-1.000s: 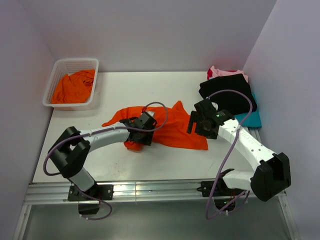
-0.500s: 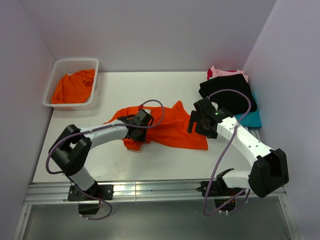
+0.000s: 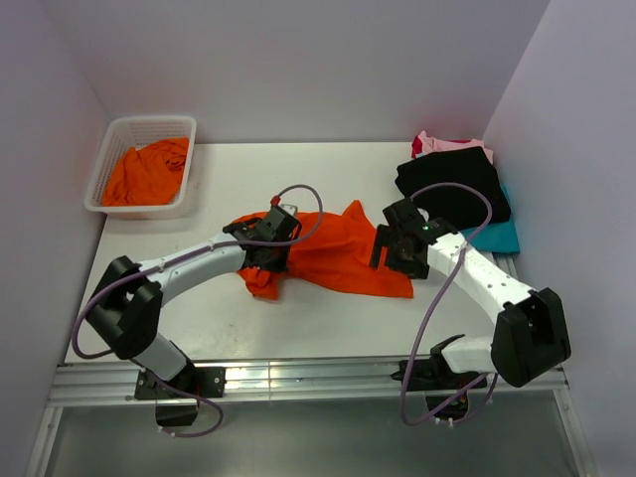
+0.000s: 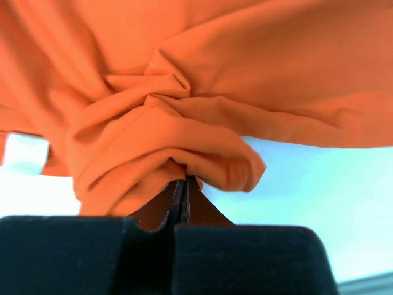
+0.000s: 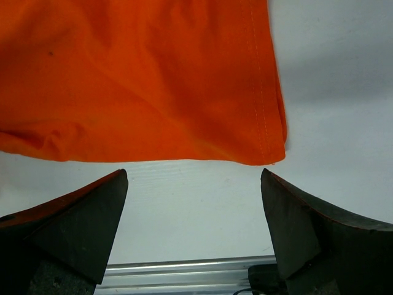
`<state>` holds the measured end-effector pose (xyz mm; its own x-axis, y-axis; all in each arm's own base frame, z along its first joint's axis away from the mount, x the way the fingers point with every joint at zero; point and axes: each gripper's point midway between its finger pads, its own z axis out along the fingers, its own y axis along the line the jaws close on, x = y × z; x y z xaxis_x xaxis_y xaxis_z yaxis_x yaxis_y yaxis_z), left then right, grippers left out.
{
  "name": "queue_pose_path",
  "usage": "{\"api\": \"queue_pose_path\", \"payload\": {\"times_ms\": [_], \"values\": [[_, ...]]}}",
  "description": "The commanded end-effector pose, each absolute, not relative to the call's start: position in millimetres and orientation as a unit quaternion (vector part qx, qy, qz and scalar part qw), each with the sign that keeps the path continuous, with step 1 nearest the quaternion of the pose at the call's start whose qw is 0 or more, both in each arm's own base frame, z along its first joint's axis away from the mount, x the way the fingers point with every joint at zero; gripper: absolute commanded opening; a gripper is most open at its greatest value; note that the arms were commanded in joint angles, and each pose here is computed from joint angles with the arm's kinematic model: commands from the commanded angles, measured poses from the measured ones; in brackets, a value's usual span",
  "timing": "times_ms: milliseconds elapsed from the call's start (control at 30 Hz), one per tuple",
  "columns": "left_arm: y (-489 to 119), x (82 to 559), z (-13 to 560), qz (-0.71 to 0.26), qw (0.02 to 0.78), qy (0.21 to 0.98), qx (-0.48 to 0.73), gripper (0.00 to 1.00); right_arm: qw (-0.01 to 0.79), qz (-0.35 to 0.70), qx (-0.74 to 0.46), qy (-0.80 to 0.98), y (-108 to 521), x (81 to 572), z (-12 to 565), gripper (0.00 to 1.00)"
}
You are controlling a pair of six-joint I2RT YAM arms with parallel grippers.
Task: Fold and stack the t-shirts
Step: Flatten out the tshirt
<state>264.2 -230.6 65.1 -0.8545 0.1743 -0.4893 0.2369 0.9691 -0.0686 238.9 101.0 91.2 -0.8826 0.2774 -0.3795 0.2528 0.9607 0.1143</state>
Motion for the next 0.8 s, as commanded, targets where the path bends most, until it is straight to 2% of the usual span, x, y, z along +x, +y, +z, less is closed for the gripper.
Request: {"api": "queue_pose_path", "payload": {"times_ms": [0, 267, 400, 533, 700, 733, 767], "values": [[-237.8, 272.2, 116.3, -0.098, 0.288, 0.948, 0.093, 0.0, 0.188, 0.038, 0.139, 0.972, 104.1, 238.0, 77.1, 0.95], [-237.3, 267.2, 136.2, -0.115, 0.294, 0.945, 0.081, 0.0, 0.156, 0.044, 0.162, 0.973, 106.9, 231.7, 50.2, 0.92], [-232.9, 262.9, 135.0, -0.112, 0.291, 0.947, 0.074, 0.0, 0.122, -0.024, 0.201, 0.972, 80.9, 214.3, 35.5, 0.9], [-229.9, 259.9, 135.6, -0.112, 0.291, 0.947, 0.071, 0.0, 0.11, -0.022, 0.234, 0.966, 72.2, 207.9, 26.9, 0.9], [-228.2, 259.3, 135.2, -0.108, 0.289, 0.949, 0.068, 0.0, 0.086, -0.029, 0.251, 0.964, 66.1, 203.3, 9.1, 0.82], [-228.2, 259.3, 135.2, -0.108, 0.289, 0.949, 0.068, 0.0, 0.087, -0.027, 0.249, 0.964, 66.9, 205.6, 6.6, 0.8], [-227.2, 259.2, 134.8, -0.107, 0.288, 0.949, 0.068, 0.0, 0.08, -0.032, 0.249, 0.965, 65.5, 204.8, 2.5, 0.72]]}}
